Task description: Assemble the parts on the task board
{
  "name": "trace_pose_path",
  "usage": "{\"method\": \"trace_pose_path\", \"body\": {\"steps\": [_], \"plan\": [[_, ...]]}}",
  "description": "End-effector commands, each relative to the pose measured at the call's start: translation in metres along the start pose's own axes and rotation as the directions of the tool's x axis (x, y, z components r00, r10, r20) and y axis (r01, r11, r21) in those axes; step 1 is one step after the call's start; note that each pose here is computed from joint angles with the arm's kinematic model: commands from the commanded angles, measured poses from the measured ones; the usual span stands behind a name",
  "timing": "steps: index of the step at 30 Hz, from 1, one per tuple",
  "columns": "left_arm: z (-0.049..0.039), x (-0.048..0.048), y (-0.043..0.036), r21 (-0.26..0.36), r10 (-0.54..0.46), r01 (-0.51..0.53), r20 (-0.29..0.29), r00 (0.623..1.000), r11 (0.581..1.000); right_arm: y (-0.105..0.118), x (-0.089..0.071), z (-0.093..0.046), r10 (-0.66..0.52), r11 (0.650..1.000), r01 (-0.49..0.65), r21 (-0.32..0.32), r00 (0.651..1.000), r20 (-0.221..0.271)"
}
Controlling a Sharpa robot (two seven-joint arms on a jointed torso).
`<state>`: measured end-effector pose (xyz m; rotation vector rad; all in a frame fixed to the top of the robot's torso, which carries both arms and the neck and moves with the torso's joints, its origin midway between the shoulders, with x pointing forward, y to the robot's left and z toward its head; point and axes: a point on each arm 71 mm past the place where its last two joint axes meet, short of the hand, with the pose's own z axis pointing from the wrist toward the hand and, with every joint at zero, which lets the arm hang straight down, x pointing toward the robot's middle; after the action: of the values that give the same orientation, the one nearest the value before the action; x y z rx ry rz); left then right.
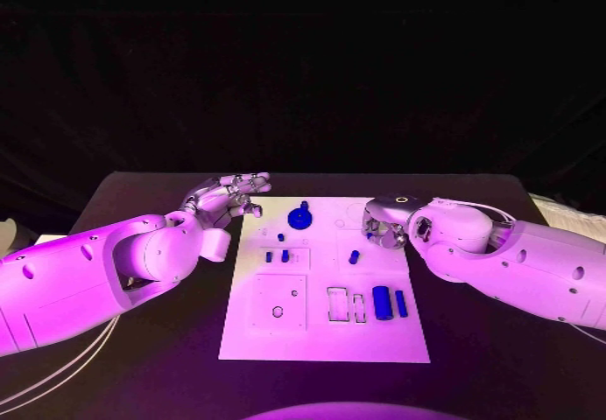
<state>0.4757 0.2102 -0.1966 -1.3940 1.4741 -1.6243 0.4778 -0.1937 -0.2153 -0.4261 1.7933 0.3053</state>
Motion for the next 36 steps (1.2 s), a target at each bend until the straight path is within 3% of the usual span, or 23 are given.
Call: {"method": "trace_pose_path", "body": {"steps": [1,12,26,36], "plan": [[0.0000,0.0019,-0.0004,0.003,-0.009,0.009,-0.013,1.000,1.000,0.002,0.013,0.000,-0.028,1.000,0.029,0.007,0.996,-0.080],[0.0004,0.0021,0.0001,-0.003,-0.009,0.009,-0.015,1.000,1.000,0.003,0.016,0.002,-0.035,0.999,0.036,0.012,0.997,-0.076],[0.0015,0.0030,0.0005,-0.003,-0.008,0.008,-0.017,1.000,1.000,0.002,0.003,-0.003,0.036,0.999,-0.036,-0.004,0.998,0.058],[0.0019,0.0025,0.0006,-0.002,-0.007,0.007,-0.015,1.000,1.000,-0.003,-0.013,-0.008,0.070,0.998,-0.070,-0.004,0.991,0.111]]}}
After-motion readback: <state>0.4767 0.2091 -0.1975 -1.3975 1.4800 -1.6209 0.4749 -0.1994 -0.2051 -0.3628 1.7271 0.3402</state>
